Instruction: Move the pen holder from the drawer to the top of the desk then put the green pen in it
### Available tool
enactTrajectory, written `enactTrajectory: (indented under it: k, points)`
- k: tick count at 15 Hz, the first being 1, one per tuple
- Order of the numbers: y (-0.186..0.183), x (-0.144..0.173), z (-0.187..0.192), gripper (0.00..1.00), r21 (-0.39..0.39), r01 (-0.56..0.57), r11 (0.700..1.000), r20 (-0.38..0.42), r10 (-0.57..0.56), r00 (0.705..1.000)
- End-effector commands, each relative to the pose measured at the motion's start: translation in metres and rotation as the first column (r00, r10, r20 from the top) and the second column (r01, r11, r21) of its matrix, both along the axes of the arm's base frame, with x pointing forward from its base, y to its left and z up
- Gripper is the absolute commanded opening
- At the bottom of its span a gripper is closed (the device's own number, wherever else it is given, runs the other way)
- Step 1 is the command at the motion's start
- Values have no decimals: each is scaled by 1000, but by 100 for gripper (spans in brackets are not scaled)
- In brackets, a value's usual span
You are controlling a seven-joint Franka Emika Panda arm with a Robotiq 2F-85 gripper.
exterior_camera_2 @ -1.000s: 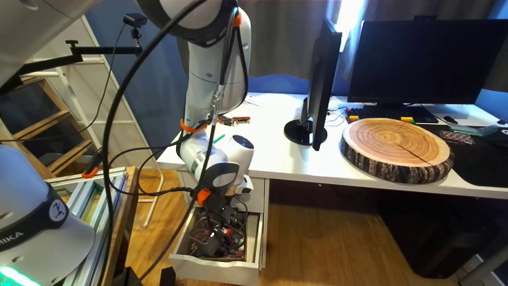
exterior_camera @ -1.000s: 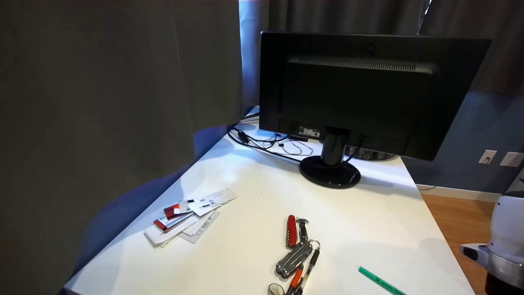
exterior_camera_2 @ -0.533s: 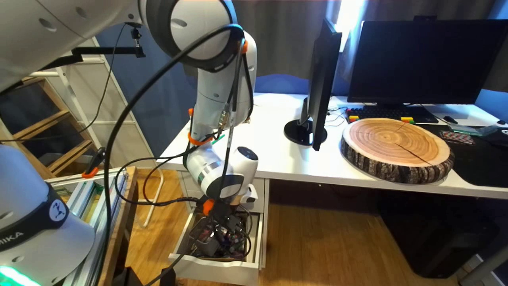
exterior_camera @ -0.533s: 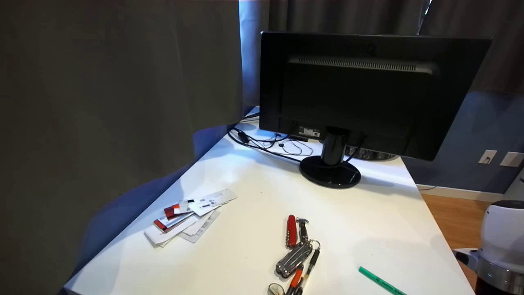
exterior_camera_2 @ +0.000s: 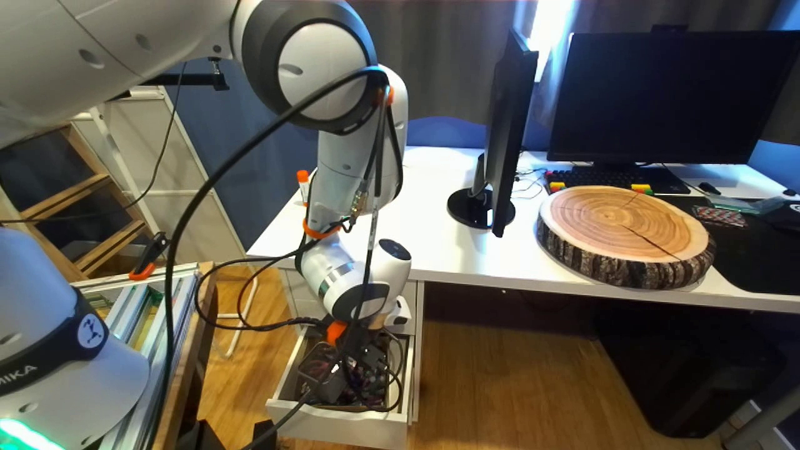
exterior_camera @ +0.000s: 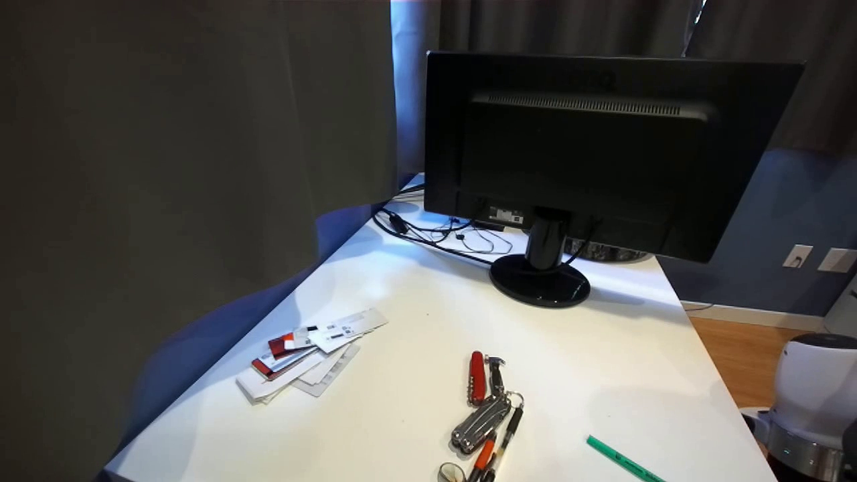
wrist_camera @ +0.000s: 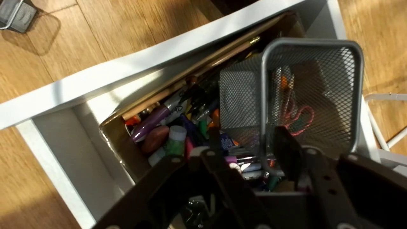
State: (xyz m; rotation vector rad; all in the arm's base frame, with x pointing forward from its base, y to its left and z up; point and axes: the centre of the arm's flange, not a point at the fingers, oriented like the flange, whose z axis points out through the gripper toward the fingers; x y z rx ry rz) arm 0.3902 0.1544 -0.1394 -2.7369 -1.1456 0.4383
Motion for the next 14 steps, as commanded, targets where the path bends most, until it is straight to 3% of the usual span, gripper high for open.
enactTrajectory:
  k: [1,4,8,14]
  points:
    - [-2,3,-13,16,-7,-5,1000,6,5,1000]
    - [-6,5,-12,0,-4,2,1000,10,-2,1000]
    - [-12,7,-4,2,-19,-3,1000,7,3,1000]
    - [-19,14,50,2,-62,-22,998,39,24,999]
